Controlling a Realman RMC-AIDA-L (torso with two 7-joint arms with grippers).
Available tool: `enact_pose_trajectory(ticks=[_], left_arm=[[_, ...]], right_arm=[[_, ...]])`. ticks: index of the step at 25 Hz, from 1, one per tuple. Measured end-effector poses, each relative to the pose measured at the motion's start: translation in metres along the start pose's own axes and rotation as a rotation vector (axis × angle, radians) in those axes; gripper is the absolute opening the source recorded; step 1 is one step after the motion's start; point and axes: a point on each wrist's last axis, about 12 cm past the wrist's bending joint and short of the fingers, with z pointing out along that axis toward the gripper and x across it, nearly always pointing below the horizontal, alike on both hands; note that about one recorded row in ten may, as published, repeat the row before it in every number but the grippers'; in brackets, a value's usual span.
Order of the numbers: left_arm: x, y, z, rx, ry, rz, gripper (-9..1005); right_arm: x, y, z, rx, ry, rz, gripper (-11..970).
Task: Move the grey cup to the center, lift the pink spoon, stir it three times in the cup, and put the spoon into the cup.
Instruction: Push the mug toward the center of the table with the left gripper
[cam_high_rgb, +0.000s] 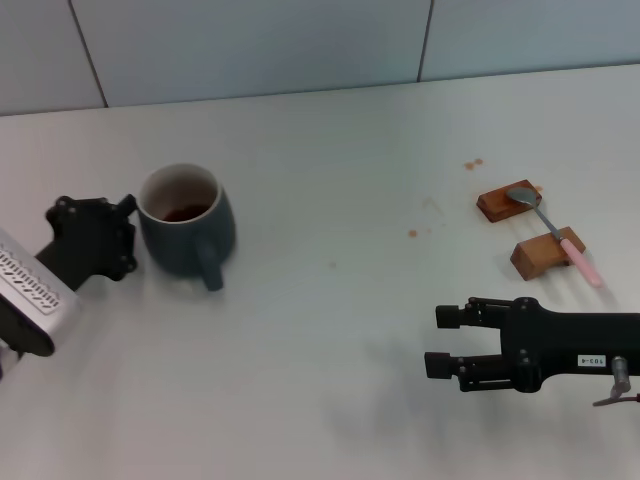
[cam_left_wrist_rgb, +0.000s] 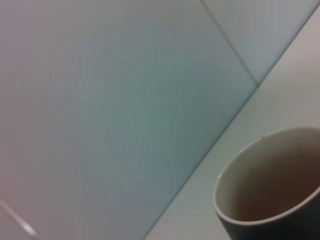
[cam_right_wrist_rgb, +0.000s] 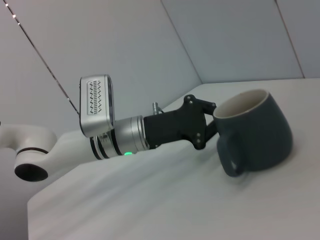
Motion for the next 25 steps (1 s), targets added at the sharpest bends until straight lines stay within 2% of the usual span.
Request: enact_pose_trajectory(ticks=[6,15,19,22,25], left_arm=[[-0.016,-0.018,0.009,0.079,-0.059,-0.015,0],[-0.041,-0.057,0.014,0.229,-0.143,-0.061,1],[-0.053,-0.069,0.014,0.271,-0.191,-0.086,1],[-0.057,-0.069,0.007,0.228,-0.234,-0.179,1],[-0.051,-0.063,-0.013,0.176,-0.301,-0.338,2]], right_arm=[[0.001,0.001,0.000,0.001,-0.005,0.005,825],[0.003,0.001,0.000,-0.001,-0.008,0.011,825],[0.003,0.001,0.000,-0.002,-0.014,0.015,825],[0.003,0.002,-0.003,0.009,-0.043,0.023,825],[0.008,0.003,-0.011,0.046,-0.129,0.063,825]])
